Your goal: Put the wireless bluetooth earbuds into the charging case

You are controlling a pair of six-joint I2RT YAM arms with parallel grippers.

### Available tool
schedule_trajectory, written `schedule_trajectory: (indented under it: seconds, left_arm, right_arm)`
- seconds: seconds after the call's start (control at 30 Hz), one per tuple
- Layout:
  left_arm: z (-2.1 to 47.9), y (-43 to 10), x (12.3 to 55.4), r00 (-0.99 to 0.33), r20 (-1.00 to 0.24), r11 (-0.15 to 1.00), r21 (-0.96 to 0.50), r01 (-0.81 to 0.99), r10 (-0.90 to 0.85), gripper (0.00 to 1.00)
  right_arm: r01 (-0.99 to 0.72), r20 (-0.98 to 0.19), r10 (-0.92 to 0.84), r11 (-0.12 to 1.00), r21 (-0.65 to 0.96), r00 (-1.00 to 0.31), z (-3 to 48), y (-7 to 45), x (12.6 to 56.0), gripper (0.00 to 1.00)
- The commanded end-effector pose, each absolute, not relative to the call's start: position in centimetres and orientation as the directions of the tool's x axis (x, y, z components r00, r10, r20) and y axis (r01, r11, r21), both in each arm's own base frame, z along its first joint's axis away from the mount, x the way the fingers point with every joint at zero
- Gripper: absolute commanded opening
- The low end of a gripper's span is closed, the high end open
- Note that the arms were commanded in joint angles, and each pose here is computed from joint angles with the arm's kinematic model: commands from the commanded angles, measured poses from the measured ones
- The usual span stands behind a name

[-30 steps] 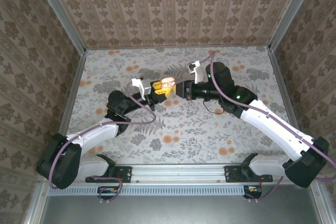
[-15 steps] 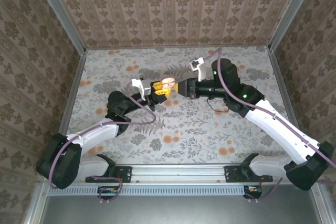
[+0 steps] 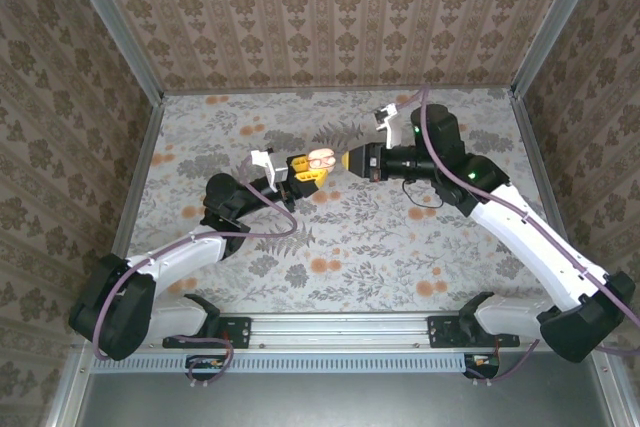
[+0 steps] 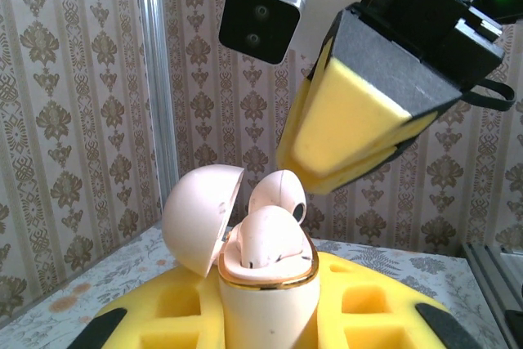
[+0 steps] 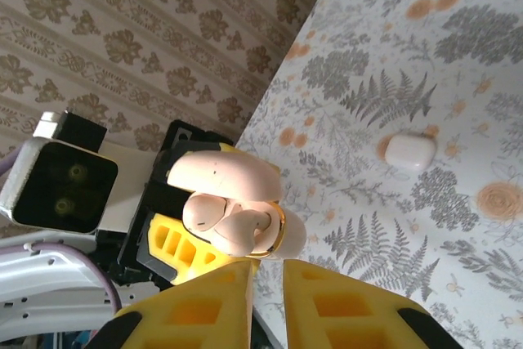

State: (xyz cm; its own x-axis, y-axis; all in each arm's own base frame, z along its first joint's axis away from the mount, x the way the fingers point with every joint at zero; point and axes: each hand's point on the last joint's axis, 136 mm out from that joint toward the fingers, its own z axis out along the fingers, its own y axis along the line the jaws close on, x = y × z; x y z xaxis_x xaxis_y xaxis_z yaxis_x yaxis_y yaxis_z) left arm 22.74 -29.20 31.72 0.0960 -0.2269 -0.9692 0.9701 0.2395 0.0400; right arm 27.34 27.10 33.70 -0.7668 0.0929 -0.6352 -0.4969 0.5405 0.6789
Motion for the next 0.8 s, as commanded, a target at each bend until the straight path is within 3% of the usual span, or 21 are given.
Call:
schedule_trajectory:
  seconds: [0.0,0.77]
  left_arm:
    - [32.6,-29.3,22.3,0.103,-0.962,0.213,0.049,0.976,-0.253,0.00]
    - [32.3,-29.6,22.1,0.093,-0.964,0.200,0.043,0.979,-0.251,0.00]
  right_arm:
    - [-0.537,-0.643,0.078,0.480,0.694,-0.762,35.1,28.4,26.6,0.17]
    - [-0.543,-0.640,0.049,0.482,0.688,-0.767,34.7,29.7,26.7,0.17]
